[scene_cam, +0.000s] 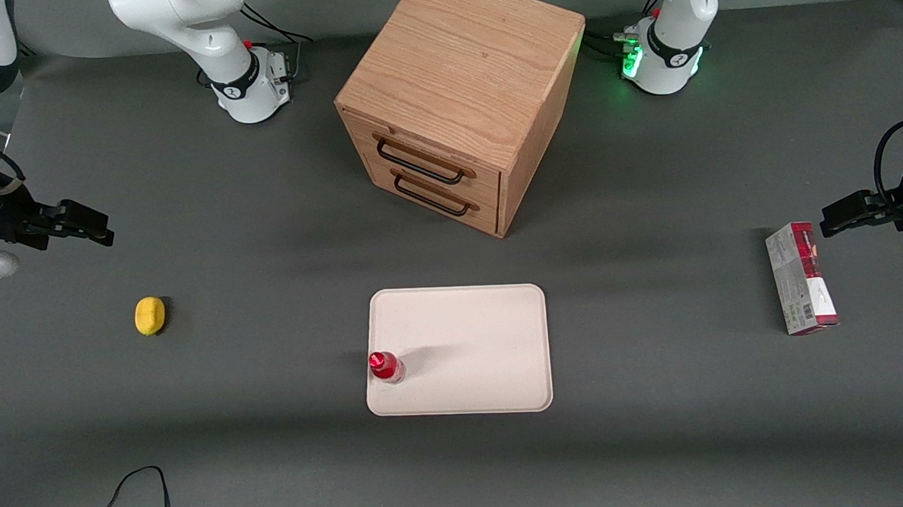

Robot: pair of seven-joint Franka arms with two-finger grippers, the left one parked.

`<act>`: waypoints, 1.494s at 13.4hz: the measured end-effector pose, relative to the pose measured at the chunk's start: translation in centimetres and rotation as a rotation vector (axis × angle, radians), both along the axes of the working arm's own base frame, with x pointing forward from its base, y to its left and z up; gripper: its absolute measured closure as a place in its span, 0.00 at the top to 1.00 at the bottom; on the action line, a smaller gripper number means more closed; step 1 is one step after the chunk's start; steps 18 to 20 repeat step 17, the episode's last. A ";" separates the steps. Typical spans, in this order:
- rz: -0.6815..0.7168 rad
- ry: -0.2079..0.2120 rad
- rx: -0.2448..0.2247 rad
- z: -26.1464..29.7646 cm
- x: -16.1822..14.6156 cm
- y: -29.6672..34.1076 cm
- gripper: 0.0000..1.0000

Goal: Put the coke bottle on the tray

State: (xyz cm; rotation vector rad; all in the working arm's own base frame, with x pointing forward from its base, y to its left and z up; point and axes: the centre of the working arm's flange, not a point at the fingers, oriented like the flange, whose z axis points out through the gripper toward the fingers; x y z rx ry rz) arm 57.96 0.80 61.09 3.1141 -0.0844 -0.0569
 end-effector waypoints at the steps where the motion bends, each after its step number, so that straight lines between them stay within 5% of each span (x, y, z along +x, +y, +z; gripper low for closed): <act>1: -0.029 -0.001 -0.001 0.0 0.0 0.0 1.00; 6: 0.079 -0.036 0.002 0.5 0.4 -0.2 1.00; 20: 0.055 -0.035 -0.001 0.4 0.4 -1.5 1.00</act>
